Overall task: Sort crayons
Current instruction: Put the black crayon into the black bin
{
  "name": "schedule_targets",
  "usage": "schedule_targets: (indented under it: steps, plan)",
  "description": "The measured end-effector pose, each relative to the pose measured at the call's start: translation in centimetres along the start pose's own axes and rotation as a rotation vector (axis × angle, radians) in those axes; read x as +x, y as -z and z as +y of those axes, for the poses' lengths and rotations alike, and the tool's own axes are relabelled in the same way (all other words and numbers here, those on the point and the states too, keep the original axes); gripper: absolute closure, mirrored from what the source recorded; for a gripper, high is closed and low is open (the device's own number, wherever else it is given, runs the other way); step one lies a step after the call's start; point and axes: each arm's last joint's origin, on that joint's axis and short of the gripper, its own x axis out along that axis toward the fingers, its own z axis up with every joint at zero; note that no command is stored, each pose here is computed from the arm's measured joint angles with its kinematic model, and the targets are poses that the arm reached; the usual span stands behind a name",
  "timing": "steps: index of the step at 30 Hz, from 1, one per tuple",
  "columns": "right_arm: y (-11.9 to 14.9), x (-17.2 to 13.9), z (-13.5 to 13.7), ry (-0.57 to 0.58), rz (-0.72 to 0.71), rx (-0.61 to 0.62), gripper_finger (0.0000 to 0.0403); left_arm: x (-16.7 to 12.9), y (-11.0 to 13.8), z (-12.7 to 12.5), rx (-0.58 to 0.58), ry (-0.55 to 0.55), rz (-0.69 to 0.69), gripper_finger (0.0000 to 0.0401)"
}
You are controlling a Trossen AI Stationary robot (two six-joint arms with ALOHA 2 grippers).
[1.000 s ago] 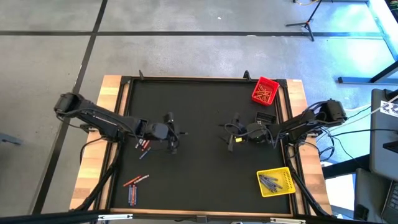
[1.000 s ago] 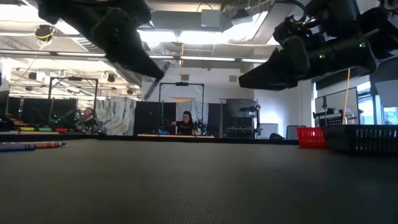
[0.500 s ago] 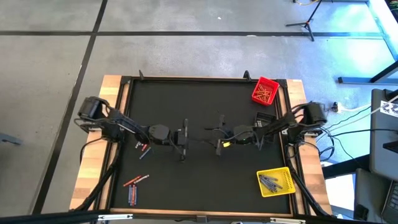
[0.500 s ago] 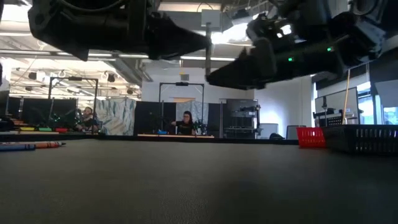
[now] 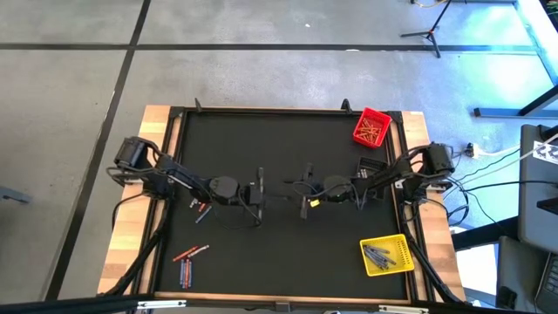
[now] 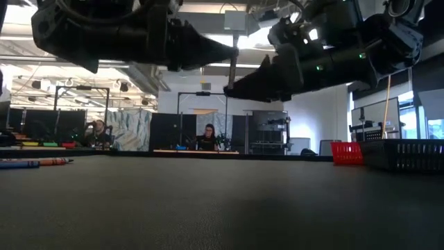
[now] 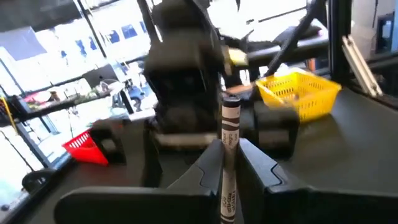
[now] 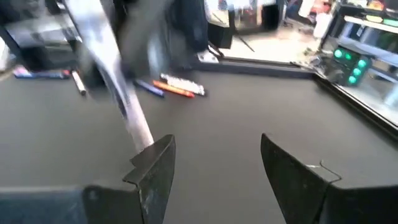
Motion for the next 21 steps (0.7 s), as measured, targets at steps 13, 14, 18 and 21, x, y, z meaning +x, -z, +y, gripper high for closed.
schedule_targets:
  steps: [13,14,18,21]
  plan:
    - [-1.3,-0.1,0.2,-0.103,-0.14,0.045,0.0166,-0.3,-0.4,-0.5,0.072,-0.047,0.012,0.0384]
    - [-1.6,0.1,0.2,-0.101,-0.149,0.043,0.0166,-0.3,-0.4,-0.5,0.07,-0.049,0.007,0.0384]
    - [-2.0,0.7,0.3,-0.098,-0.128,0.02,0.0188,-0.3,-0.5,-0.5,0.069,-0.048,0.004,0.0383]
    - [-2.1,1.2,0.4,-0.085,-0.098,0.013,0.0235,-0.3,-0.5,-0.5,0.063,-0.047,0.005,0.0383]
